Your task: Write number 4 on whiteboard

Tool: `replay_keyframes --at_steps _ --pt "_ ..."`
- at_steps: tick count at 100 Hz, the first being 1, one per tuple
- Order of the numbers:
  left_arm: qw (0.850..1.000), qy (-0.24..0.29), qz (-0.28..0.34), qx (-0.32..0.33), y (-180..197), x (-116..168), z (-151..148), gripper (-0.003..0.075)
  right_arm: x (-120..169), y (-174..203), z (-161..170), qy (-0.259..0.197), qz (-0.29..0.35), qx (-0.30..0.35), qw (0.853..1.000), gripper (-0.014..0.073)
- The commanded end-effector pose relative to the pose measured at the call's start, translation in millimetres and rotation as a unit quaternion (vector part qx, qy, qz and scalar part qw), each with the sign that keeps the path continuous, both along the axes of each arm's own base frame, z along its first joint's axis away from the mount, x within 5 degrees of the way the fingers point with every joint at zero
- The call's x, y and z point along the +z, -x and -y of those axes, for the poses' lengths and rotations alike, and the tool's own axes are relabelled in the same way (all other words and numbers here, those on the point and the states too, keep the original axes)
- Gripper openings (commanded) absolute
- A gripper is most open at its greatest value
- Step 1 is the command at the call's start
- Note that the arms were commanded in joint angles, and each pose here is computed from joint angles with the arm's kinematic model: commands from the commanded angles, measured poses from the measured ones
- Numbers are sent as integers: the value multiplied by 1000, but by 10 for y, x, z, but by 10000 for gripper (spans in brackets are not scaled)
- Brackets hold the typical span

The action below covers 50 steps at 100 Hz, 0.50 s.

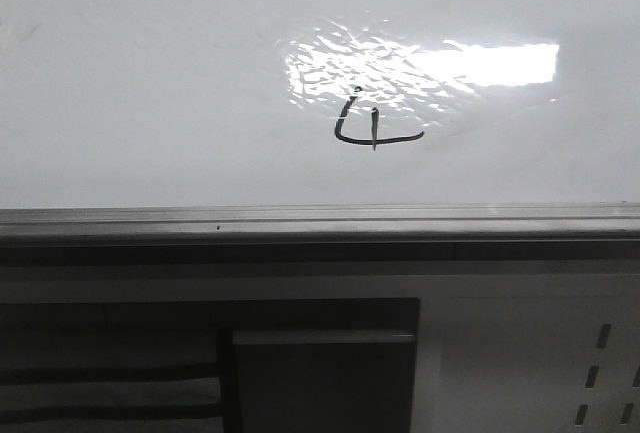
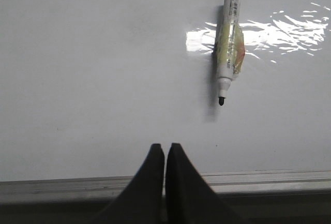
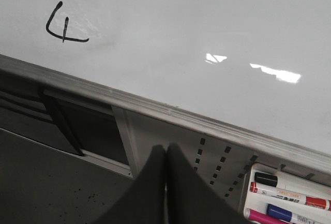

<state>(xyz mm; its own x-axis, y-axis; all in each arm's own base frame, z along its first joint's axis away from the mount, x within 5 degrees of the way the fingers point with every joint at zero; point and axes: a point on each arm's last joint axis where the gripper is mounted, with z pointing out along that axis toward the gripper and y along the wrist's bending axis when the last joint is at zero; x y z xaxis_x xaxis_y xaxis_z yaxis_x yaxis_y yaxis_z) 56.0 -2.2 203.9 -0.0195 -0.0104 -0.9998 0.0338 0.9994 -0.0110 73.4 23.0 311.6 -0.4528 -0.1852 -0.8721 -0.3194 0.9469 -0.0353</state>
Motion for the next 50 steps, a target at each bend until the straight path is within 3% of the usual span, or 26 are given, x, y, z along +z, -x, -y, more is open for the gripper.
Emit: replay_keyframes --at_steps 1,26,50 --pt "999 7 36 3 10 -13 -5 -20 124 -30 -6 -9 43 0 999 -71" --pt "999 7 36 3 10 -13 -5 -20 -207 46 77 -10 44 -37 998 -71" --pt "999 7 36 3 10 -13 -5 -20 -615 175 192 -46 180 -113 976 -71"
